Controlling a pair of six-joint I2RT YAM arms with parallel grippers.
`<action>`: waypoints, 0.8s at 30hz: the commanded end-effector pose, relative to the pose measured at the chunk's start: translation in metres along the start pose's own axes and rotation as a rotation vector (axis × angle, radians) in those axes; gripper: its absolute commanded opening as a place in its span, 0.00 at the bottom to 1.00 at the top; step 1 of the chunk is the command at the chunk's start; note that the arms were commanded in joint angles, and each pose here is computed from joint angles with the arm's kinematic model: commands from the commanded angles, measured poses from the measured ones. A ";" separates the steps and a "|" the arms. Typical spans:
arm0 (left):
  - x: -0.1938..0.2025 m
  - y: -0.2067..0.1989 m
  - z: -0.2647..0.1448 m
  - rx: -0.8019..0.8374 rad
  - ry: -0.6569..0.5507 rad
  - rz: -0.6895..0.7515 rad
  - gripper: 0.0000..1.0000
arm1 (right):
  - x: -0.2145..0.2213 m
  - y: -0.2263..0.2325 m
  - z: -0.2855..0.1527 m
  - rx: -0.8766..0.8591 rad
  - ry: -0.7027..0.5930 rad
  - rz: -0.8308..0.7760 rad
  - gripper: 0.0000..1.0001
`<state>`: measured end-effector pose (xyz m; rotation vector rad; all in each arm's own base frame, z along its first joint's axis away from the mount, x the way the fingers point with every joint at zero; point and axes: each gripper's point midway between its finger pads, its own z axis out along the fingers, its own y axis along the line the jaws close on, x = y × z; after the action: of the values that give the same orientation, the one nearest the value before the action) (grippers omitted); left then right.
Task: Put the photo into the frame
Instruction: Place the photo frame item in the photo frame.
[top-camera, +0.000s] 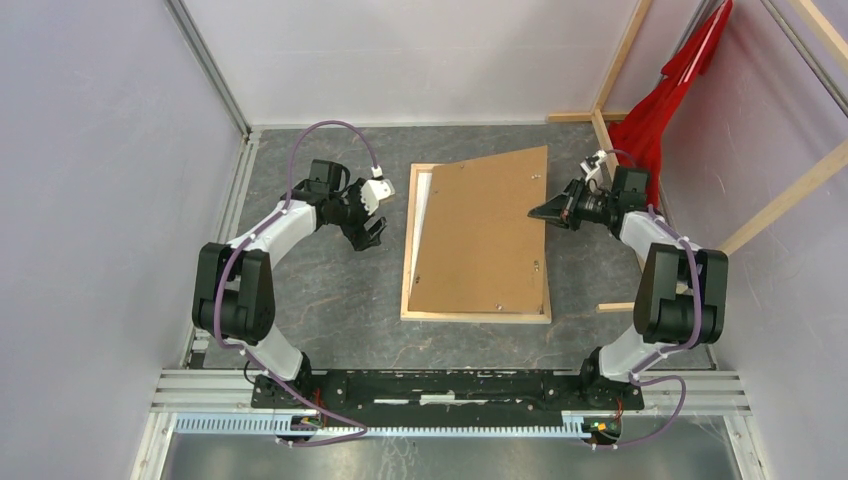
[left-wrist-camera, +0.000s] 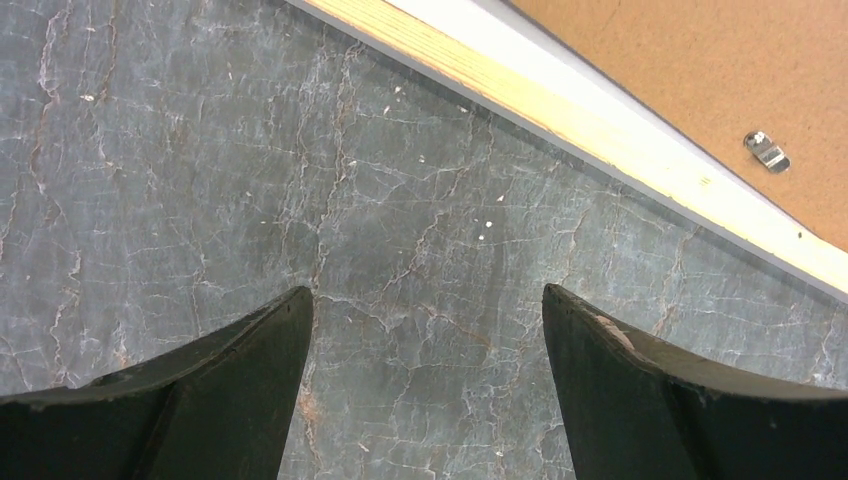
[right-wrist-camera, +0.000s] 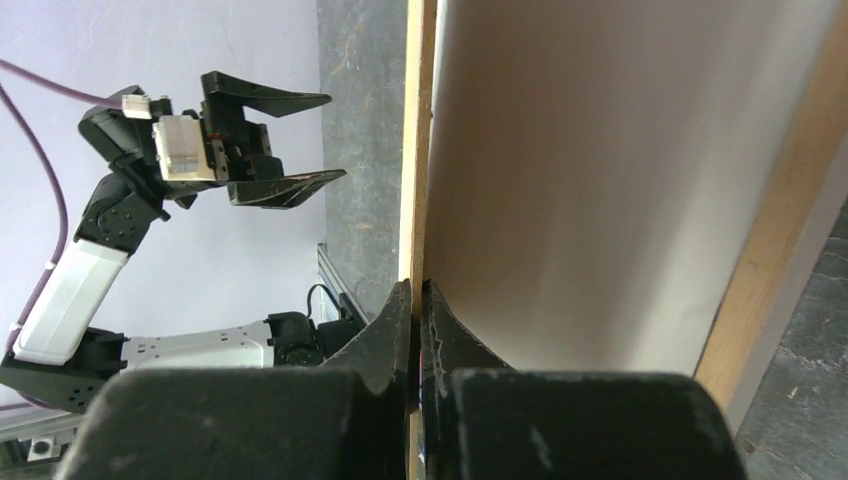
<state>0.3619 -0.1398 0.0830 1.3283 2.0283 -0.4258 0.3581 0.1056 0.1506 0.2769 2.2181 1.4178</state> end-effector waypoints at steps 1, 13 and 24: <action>-0.005 0.004 0.005 -0.019 -0.023 -0.024 0.91 | -0.004 0.009 0.010 -0.039 0.029 -0.048 0.00; 0.026 0.032 0.034 -0.153 0.102 -0.073 0.89 | -0.008 0.009 0.037 -0.028 0.093 -0.057 0.00; 0.016 0.025 0.061 -0.148 0.102 -0.056 0.89 | -0.005 0.010 0.060 -0.021 0.143 -0.070 0.00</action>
<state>0.3922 -0.1398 0.0269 1.2647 2.1625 -0.2315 0.3848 0.1457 0.1312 0.2064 2.3358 1.4735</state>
